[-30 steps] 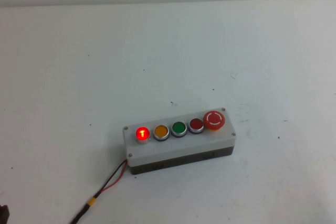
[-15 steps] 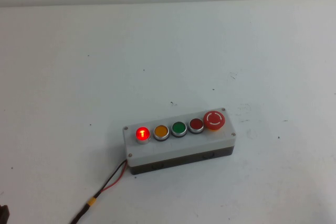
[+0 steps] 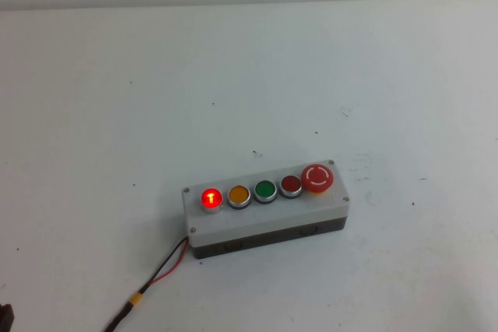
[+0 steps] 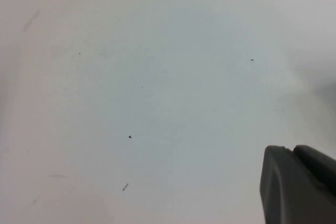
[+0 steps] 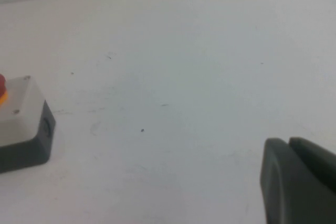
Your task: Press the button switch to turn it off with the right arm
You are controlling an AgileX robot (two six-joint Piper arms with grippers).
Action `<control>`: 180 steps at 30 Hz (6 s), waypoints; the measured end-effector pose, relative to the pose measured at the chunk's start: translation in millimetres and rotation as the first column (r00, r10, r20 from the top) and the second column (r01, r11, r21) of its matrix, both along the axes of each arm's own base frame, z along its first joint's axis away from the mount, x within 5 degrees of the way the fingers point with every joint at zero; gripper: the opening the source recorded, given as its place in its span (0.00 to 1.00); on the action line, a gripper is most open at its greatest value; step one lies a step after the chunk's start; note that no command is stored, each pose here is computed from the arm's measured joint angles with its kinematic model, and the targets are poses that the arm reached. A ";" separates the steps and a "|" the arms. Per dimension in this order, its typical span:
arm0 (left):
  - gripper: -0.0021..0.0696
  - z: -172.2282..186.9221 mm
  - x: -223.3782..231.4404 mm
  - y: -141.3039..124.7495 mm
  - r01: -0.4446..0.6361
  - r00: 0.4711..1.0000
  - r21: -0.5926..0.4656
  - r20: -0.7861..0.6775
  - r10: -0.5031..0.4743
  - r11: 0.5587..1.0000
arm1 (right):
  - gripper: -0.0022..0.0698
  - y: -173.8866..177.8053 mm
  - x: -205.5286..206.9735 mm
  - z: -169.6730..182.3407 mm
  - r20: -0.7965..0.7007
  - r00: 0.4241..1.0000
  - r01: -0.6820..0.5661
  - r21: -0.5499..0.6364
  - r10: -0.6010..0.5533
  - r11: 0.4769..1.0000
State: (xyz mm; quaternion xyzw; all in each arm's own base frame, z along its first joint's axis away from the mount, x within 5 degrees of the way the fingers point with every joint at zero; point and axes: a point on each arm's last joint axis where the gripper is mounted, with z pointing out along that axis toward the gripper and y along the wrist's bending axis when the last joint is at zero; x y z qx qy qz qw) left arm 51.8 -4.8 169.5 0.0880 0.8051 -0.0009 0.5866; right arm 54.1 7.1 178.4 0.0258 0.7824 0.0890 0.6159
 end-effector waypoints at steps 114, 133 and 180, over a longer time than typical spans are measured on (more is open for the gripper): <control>0.03 0.0 0.0 0.0 0.000 1.000 0.000 0.000 0.000 1.000 | 0.01 336.4 239.7 81.7 -0.784 0.442 -0.734 -0.036 0.435 0.679; 0.03 0.0 0.0 0.0 0.000 1.000 0.000 0.000 0.000 1.000 | 0.01 338.9 242.9 79.7 -0.791 0.413 -0.731 0.007 0.451 0.683; 0.03 0.0 0.0 0.0 0.000 1.000 0.000 0.000 0.000 1.000 | 0.01 69.5 92.4 106.9 -0.449 0.826 -0.454 -0.176 0.339 0.873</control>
